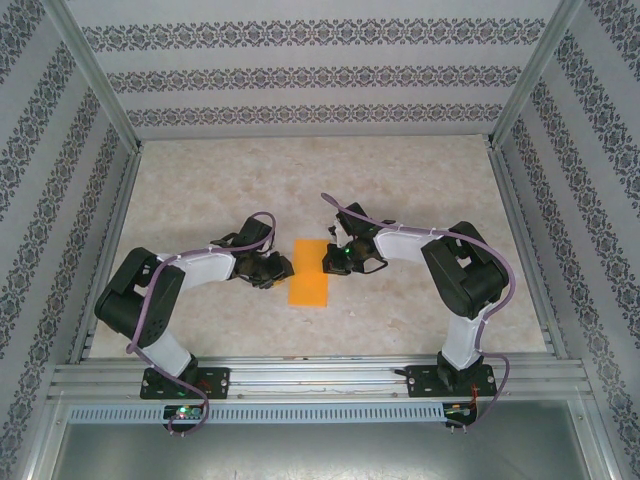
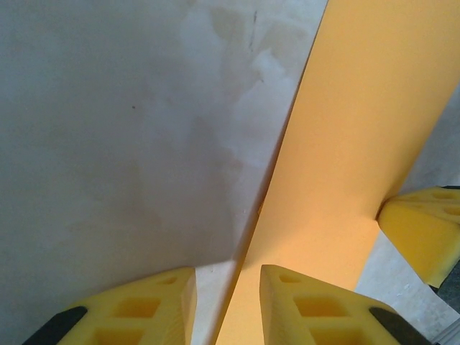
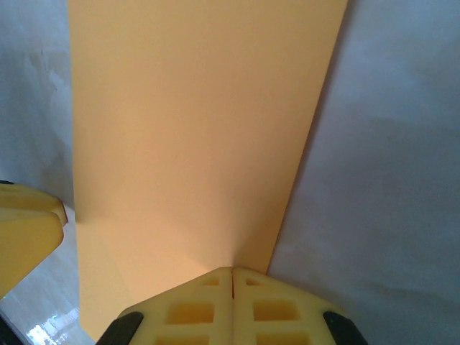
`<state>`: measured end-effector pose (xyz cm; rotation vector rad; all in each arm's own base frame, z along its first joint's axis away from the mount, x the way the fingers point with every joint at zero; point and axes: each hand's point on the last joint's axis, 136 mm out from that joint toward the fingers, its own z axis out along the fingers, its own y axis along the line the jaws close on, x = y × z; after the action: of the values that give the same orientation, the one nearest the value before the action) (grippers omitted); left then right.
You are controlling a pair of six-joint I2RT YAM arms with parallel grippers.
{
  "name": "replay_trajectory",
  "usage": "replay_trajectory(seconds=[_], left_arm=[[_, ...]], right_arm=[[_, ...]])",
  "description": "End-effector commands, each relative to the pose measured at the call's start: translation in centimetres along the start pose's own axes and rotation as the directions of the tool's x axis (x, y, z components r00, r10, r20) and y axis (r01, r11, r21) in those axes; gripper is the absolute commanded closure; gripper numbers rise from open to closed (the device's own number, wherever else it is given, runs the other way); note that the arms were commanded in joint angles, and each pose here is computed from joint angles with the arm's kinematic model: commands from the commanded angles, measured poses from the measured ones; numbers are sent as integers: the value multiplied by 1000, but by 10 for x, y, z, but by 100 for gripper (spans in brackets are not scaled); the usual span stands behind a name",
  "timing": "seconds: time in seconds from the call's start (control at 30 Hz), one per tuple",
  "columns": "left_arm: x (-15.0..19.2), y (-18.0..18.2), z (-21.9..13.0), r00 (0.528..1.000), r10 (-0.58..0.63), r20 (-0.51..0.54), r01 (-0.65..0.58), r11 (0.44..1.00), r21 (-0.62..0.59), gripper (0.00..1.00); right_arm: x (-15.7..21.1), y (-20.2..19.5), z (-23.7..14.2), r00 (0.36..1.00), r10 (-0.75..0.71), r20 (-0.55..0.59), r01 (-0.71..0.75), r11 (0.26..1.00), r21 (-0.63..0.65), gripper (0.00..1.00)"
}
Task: Fold a paper plane with a square sheet of paper (fold left side to right side)
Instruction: Move the paper to the center of the table.
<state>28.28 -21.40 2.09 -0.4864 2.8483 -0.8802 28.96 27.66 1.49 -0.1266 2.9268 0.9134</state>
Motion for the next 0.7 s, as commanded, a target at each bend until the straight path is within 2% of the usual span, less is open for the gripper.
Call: replay_trajectory(seconds=[0.0,0.43,0.67], left_arm=[[-5,-30,13,999,49,-5,-49,993,107,71],[-11,-34,-10,995,77,59,-81,993,85,70],[-12,-34,-7,995,79,59,-83,993,83,68]], right_arm=[[8,-26,3,999,32,-24,-29,995,97,100],[8,-29,5,999,34,-31,-31,995,98,100],[9,-30,5,999,35,-31,-32,994,100,100]])
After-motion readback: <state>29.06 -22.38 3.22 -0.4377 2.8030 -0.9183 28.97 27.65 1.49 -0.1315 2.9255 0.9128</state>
